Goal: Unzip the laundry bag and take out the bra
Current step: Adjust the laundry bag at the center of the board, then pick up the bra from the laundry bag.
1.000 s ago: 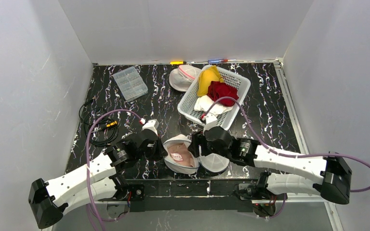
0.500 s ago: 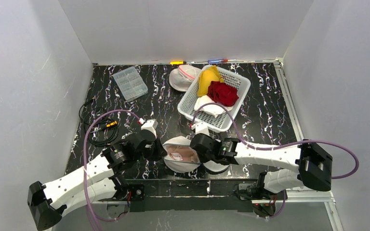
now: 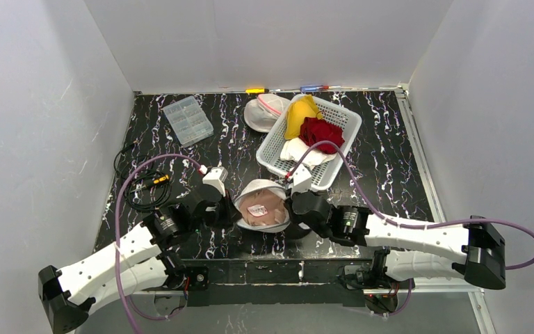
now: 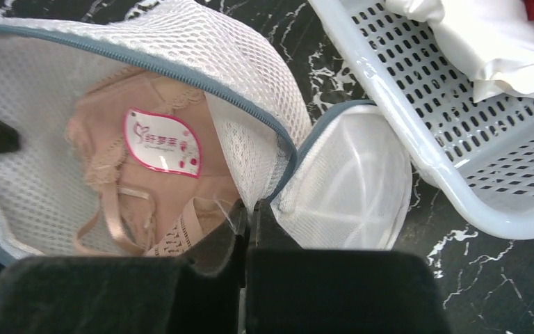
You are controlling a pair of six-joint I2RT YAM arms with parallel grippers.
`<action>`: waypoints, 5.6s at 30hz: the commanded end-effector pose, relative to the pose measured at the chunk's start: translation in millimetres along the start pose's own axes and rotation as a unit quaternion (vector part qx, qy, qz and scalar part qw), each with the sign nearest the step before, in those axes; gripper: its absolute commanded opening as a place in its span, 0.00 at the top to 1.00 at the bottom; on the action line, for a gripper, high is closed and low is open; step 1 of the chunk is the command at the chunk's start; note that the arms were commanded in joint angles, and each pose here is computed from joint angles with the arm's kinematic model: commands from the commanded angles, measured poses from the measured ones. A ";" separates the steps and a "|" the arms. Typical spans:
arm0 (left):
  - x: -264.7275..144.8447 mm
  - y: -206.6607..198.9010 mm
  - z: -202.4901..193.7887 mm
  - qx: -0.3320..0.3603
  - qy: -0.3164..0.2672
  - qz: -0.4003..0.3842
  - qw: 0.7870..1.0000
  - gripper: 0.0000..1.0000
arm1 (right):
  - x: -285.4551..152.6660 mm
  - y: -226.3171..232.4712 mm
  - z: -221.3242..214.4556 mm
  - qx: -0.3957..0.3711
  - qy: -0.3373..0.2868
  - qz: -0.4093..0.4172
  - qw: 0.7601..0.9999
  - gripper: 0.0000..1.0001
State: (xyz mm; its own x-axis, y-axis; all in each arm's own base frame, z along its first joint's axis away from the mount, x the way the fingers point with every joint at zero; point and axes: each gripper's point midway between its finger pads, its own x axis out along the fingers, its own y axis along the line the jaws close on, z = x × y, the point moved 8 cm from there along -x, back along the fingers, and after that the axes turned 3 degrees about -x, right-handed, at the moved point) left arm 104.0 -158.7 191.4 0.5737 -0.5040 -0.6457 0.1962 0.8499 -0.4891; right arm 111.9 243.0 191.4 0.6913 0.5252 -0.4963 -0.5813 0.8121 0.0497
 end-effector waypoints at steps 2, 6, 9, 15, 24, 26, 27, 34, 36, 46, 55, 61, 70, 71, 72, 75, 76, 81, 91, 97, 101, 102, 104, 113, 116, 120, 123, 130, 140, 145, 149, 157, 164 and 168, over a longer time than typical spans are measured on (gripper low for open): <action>11.3 6.0 -8.3 0.010 0.016 0.012 1.000 1.00 | 10.3 -8.1 -15.9 -0.031 -0.027 -0.021 0.999 0.99; 25.0 19.6 -26.0 0.006 0.041 0.031 0.999 1.00 | 11.0 -9.5 -34.2 -0.030 -0.014 -0.013 0.999 0.99; 27.9 24.4 -31.7 0.005 0.047 0.035 0.998 1.00 | 7.6 -9.8 -39.4 -0.028 -0.006 -0.009 1.000 0.96; 25.1 23.9 -30.6 0.008 0.045 0.029 0.999 1.00 | -20.1 -8.0 -17.5 -0.021 -0.023 0.016 0.999 0.56; 25.7 21.5 -29.5 0.009 0.054 0.035 0.998 1.00 | -29.2 31.6 9.3 -0.047 0.002 0.142 0.989 0.70; 25.7 23.3 -30.5 0.010 0.057 0.042 0.997 1.00 | -23.4 38.3 7.2 -0.054 0.004 0.147 0.988 0.72; 25.5 23.7 -30.8 0.009 0.058 0.044 0.997 1.00 | -19.5 41.4 6.2 -0.058 0.007 0.148 0.987 0.72; 22.7 30.6 -33.4 0.009 0.060 0.065 0.996 1.00 | 6.0 62.5 -17.1 -0.109 0.052 0.154 0.981 0.77; 21.9 34.3 -35.0 0.008 0.058 0.074 0.996 1.00 | 8.5 63.7 -29.9 -0.131 0.065 0.149 0.978 0.77; 21.5 44.9 -42.7 -0.003 0.056 0.092 0.994 1.00 | 8.9 47.2 -82.2 -0.167 0.109 0.113 0.973 0.69; 26.0 54.0 -51.0 -0.005 0.071 0.119 0.990 1.00 | 6.9 43.7 -86.3 -0.160 0.100 0.099 0.977 0.52; 26.1 58.8 -50.8 0.004 0.068 0.137 0.988 1.00 | -7.2 55.3 -52.8 -0.119 0.043 0.121 0.985 0.44; 30.0 57.2 -49.9 0.012 0.066 0.131 0.989 1.00 | -16.5 82.3 -3.6 -0.053 -0.040 0.169 0.983 0.43; 30.6 57.0 -50.0 0.012 0.066 0.130 0.989 1.00 | -13.4 86.7 -2.5 -0.058 -0.036 0.173 0.983 0.43; 31.1 57.3 -50.3 0.012 0.067 0.130 0.989 1.00 | -10.6 91.8 -1.5 -0.065 -0.033 0.177 0.982 0.43; 32.3 58.0 -51.7 0.012 0.069 0.130 0.989 1.00 | -1.1 103.6 0.3 -0.073 -0.023 0.178 0.981 0.43; 32.5 58.4 -52.3 0.012 0.069 0.131 0.989 1.00 | 2.2 107.0 0.2 -0.075 -0.021 0.177 0.981 0.43; 33.2 60.8 -56.2 0.005 0.071 0.128 0.989 1.00 | 25.4 113.4 -8.0 -0.080 -0.010 0.125 0.989 0.46; 31.4 63.4 -59.0 -0.005 0.066 0.123 0.990 1.00 | 55.0 127.5 -30.8 -0.057 0.005 0.099 0.993 0.41; 29.0 59.2 -53.9 -0.004 0.055 0.112 0.992 1.00 | 61.5 129.9 -33.8 -0.048 0.002 0.090 0.995 0.27; 29.6 57.7 -52.0 -0.001 0.054 0.112 0.992 1.00 | 67.1 126.7 -36.3 -0.049 -0.003 0.063 0.997 0.27; 30.0 57.4 -52.3 -0.001 0.055 0.112 0.992 1.00 | 68.4 124.8 -36.8 -0.048 -0.005 0.052 0.998 0.28; 30.5 57.0 -52.6 -0.001 0.057 0.111 0.992 1.00 | 70.2 122.6 -37.7 -0.044 -0.011 0.039 0.998 0.29; 30.3 54.8 -51.8 -0.004 0.056 0.104 0.993 1.00 | 75.3 121.9 -37.3 -0.016 -0.035 0.021 0.999 0.26; 30.5 54.1 -51.5 -0.005 0.056 0.103 0.993 1.00 | 79.1 123.4 -39.9 -0.019 -0.032 0.018 0.999 0.26; 30.6 52.8 -50.7 -0.008 0.055 0.099 0.994 1.00 | 83.8 125.7 -46.3 -0.026 -0.021 0.016 0.999 0.26; 29.9 51.6 -50.0 -0.010 0.054 0.095 0.994 1.00 | 86.4 123.7 -52.4 -0.028 -0.014 0.007 0.999 0.27; 29.2 52.3 -51.1 -0.014 0.052 0.093 0.994 1.00 | 93.8 122.4 -62.4 -0.035 -0.003 -0.012 0.999 0.38; 27.5 55.0 -53.2 -0.017 0.051 0.095 0.994 1.00 | 98.5 118.4 -74.2 -0.048 0.013 -0.031 0.998 0.64; 28.2 55.9 -53.9 -0.018 0.052 0.098 0.994 1.00 | 90.8 113.2 -71.1 -0.048 0.009 -0.026 0.998 0.82; 28.3 56.5 -54.0 -0.017 0.052 0.101 0.993 1.00 | 78.0 107.1 -62.4 -0.047 0.000 -0.007 0.999 0.93; 27.2 55.0 -50.1 -0.014 0.047 0.105 0.993 1.00 | 45.3 88.8 -59.4 -0.053 -0.020 0.073 0.996 0.99; 31.4 50.4 -47.6 -0.012 0.050 0.103 0.993 1.00 | 24.5 83.7 -48.7 -0.018 -0.038 0.117 0.992 0.99; 33.9 46.0 -46.0 -0.013 0.053 0.095 0.994 1.00 | 13.5 87.9 -33.7 0.017 -0.057 0.153 0.986 0.99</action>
State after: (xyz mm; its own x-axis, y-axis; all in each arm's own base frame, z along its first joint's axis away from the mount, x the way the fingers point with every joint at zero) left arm 90.7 -140.8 112.2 0.4909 -0.3552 -0.7956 0.0659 0.9256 -0.3726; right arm 59.7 307.8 134.6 0.5665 0.6963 -0.4408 -0.7369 0.6674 0.1072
